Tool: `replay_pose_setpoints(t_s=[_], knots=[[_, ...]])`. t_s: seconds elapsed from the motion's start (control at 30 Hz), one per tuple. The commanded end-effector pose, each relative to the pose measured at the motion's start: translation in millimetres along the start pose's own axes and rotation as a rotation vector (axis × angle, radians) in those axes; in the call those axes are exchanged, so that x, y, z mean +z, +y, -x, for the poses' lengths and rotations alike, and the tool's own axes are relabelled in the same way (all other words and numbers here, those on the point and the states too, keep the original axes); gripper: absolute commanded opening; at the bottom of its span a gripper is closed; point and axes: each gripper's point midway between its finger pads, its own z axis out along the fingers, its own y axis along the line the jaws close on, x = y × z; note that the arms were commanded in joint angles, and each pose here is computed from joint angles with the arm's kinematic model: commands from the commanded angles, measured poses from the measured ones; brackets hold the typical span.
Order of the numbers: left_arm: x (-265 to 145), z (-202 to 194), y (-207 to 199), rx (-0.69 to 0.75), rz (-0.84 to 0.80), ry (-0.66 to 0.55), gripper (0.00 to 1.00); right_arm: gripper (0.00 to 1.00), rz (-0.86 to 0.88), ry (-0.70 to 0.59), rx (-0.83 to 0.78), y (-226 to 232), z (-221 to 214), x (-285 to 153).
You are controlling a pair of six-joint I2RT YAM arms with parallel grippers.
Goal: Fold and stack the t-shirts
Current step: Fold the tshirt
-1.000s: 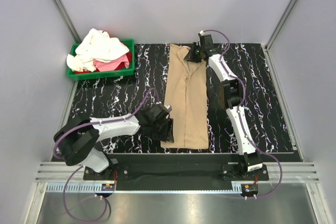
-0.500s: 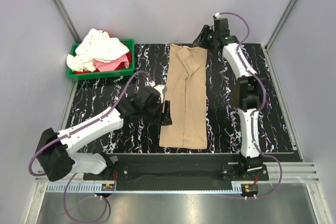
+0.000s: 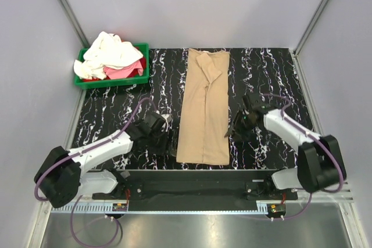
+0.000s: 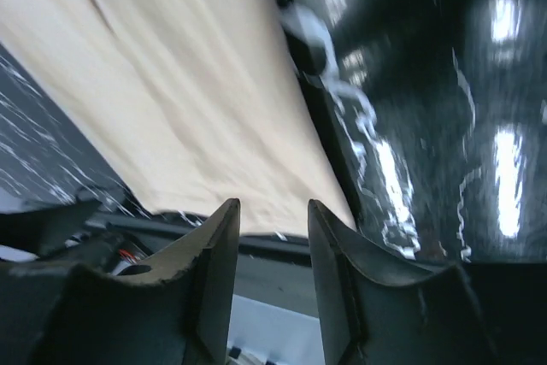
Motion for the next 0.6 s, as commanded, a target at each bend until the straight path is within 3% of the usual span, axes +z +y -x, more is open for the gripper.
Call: replay_pose_setpoints(t_s=[0.0, 0.2, 0.57], knots=[[5.2, 4.9, -21.5, -0.019, -0.129, -0.021, 0.61, 0.45, -0.013, 0.004, 0.044, -14.9, -39.0, -11.6], [13.7, -4.4, -20.0, -0.060, -0.149, 0.002, 0.59, 0.44, -0.046, 0.070, 0.087, -46.9, -86.7, 4.5], [28.0, -13.2, -12.8, -0.096, -0.129, 0.045, 0.52, 0.40, -0.072, 0.078, 0.065, -54.7, -97.3, 19.6]])
